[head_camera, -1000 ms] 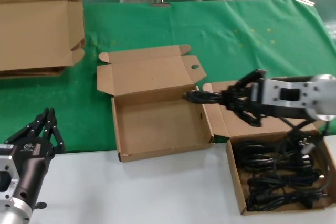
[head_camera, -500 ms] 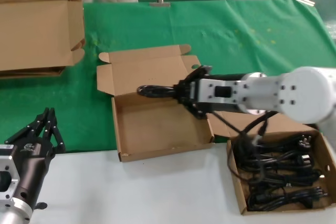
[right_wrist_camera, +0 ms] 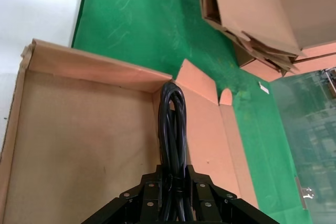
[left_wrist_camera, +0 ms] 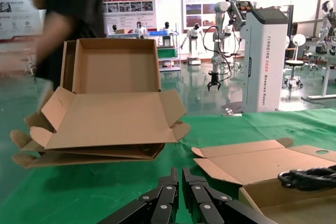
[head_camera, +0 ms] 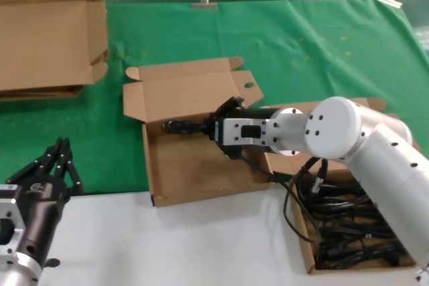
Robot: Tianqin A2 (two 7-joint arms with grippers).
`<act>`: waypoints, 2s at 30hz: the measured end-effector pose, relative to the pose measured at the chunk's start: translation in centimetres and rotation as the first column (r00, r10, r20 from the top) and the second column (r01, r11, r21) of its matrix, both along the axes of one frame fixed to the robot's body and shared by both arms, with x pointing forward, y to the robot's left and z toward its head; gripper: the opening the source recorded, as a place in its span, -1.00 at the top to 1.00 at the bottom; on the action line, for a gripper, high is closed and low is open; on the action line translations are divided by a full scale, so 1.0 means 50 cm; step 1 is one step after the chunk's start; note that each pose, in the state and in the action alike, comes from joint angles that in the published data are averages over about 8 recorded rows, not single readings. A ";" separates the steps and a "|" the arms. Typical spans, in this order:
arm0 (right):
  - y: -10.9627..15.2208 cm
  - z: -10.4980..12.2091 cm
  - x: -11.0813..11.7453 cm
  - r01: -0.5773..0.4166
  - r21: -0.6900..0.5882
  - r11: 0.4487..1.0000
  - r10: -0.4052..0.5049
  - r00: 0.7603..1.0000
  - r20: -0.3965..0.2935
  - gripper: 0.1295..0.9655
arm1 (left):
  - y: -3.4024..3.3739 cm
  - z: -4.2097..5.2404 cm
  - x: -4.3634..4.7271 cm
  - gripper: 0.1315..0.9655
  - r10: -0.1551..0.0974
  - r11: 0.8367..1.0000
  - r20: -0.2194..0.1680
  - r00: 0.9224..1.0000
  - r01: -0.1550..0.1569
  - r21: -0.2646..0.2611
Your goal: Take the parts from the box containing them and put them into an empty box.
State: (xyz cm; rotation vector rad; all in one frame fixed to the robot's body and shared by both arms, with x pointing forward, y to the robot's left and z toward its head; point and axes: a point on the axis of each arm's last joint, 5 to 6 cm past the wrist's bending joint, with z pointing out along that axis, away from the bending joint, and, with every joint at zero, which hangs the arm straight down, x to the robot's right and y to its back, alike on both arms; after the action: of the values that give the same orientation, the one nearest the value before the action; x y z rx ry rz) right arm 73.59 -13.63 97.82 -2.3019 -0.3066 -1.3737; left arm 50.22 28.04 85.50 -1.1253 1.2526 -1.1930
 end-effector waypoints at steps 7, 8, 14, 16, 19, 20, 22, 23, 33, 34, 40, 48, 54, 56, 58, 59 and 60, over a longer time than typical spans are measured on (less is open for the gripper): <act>0.015 -0.031 0.014 0.002 -0.023 1.000 -0.002 1.000 0.003 0.75 | 0.000 0.000 0.000 0.90 0.000 1.000 0.000 1.000 0.000 0.000; 0.016 -0.034 0.015 0.002 -0.026 1.000 -0.002 1.000 0.002 0.75 | 0.000 0.000 0.000 0.90 0.000 1.000 0.000 1.000 0.000 0.000; 0.020 -0.050 0.015 -0.004 -0.041 0.999 0.004 1.000 -0.007 0.75 | 0.000 0.000 0.000 0.90 0.000 1.000 0.000 1.000 0.000 0.000; 0.020 -0.054 0.014 -0.006 -0.045 0.999 0.006 1.000 -0.012 0.75 | 0.000 0.000 0.000 0.90 0.000 1.000 0.000 1.000 0.000 0.000; 0.018 -0.058 0.013 -0.008 -0.050 0.999 0.007 1.000 -0.018 0.75 | 0.000 0.000 0.000 0.90 0.000 1.000 0.000 1.000 0.000 0.000; 0.017 -0.059 0.012 -0.007 -0.051 0.999 0.006 1.000 -0.019 0.75 | 0.000 0.000 0.000 0.90 0.000 1.000 0.000 1.000 0.000 0.000; 0.016 -0.060 0.011 -0.007 -0.051 0.999 0.005 1.000 -0.021 0.75 | 0.000 0.000 0.000 0.90 0.000 1.000 0.000 1.000 0.000 0.000; 0.015 -0.059 0.011 -0.006 -0.050 0.999 0.005 1.000 -0.021 0.75 | 0.000 0.000 0.000 0.90 0.000 1.000 0.000 1.000 0.000 0.000; 0.001 -0.029 -0.013 0.004 0.012 1.000 -0.004 1.000 -0.019 0.36 | 0.000 0.000 0.000 0.90 0.000 1.000 0.000 1.000 0.000 0.000; -0.003 -0.024 -0.019 0.006 0.025 1.000 -0.006 1.000 -0.020 0.36 | 0.000 0.000 0.000 0.90 0.000 1.000 0.000 1.000 0.000 0.000; -0.033 0.011 -0.066 0.033 0.111 0.993 -0.031 0.999 -0.027 0.10 | 0.000 0.000 0.000 0.90 0.000 1.000 0.000 1.000 0.000 0.000; -0.090 0.052 -0.128 0.123 0.253 0.960 -0.120 0.992 -0.026 -0.30 | 0.000 0.000 0.000 0.90 0.000 1.000 0.000 1.000 0.000 0.000; -0.148 0.064 -0.169 0.204 0.355 0.912 -0.204 0.978 -0.038 -0.56 | 0.000 0.000 0.000 0.90 0.000 1.000 0.000 1.000 0.000 0.000; -0.169 0.064 -0.183 0.229 0.383 0.895 -0.230 0.972 -0.044 -0.64 | 0.000 0.000 0.000 0.90 0.000 1.000 0.000 1.000 0.000 0.000; -0.190 0.063 -0.196 0.252 0.409 0.877 -0.255 0.966 -0.049 -0.72 | 0.000 0.000 0.000 0.90 0.000 1.000 0.000 1.000 0.000 0.000; -0.200 0.062 -0.203 0.263 0.421 0.868 -0.266 0.962 -0.053 -0.76 | 0.000 0.000 0.000 0.90 0.000 1.000 0.000 1.000 0.000 0.000; -0.209 0.060 -0.209 0.274 0.432 0.860 -0.277 0.959 -0.057 -0.79 | 0.000 0.000 0.000 0.90 0.000 1.000 0.000 1.000 0.000 0.000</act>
State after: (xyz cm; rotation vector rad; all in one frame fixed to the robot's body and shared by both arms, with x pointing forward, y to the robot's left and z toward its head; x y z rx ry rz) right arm 63.15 -24.09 100.84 -2.0104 0.3196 -1.4096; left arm 50.22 28.04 85.50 -1.1253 1.2526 -1.1930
